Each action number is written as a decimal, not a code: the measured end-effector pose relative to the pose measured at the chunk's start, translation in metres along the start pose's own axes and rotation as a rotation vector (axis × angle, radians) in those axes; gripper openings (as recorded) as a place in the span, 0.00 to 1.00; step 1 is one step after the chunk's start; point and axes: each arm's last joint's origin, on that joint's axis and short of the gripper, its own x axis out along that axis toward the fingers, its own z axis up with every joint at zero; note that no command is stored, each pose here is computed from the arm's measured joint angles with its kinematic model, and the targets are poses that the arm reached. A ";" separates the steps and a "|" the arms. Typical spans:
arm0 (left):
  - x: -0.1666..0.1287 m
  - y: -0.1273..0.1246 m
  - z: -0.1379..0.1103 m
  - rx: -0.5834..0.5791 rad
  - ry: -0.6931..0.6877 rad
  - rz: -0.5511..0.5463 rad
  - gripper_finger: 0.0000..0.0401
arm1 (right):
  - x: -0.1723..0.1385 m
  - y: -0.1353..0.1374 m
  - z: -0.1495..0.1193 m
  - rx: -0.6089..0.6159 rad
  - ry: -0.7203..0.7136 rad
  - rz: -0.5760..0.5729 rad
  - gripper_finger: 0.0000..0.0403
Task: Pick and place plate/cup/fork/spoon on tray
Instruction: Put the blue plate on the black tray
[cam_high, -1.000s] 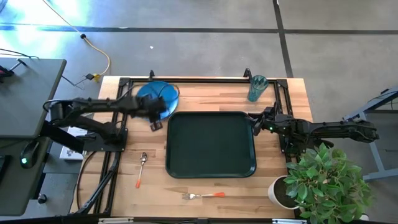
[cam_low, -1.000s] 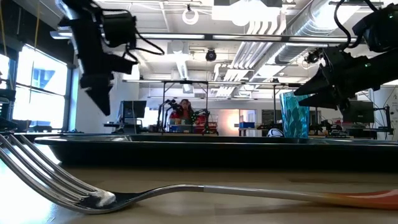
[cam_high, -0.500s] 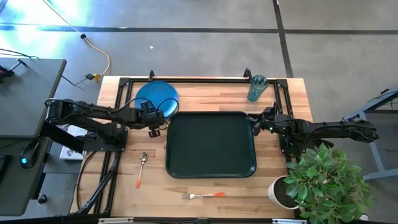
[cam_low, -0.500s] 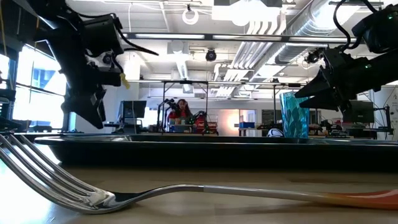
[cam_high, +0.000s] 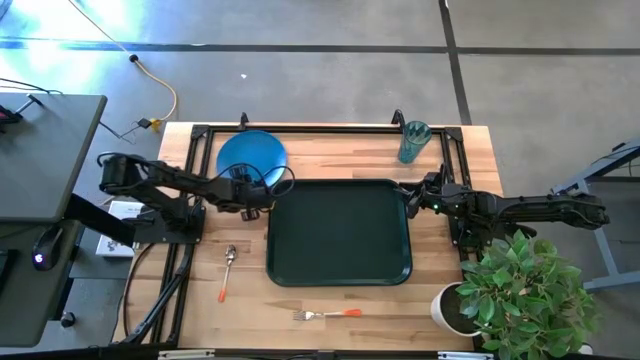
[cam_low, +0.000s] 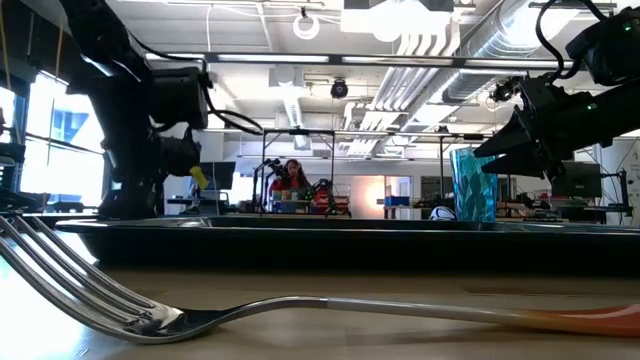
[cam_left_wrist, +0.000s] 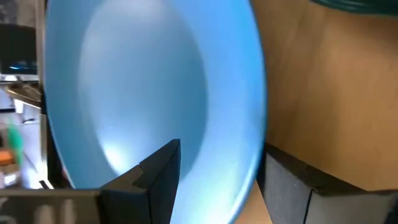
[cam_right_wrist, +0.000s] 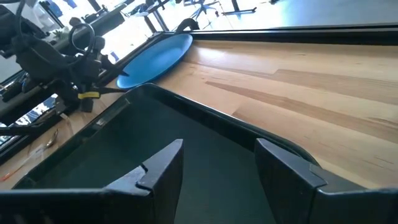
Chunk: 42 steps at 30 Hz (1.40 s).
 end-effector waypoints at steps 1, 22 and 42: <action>0.001 -0.001 0.001 0.001 0.001 0.009 0.46 | 0.000 0.000 0.000 0.000 0.000 0.000 0.47; -0.020 -0.007 0.025 0.191 -0.063 0.156 0.01 | 0.000 0.000 0.000 0.032 0.000 0.002 0.47; -0.126 -0.064 0.083 0.511 -0.592 -0.244 0.00 | 0.000 0.000 0.000 0.034 -0.007 -0.008 0.47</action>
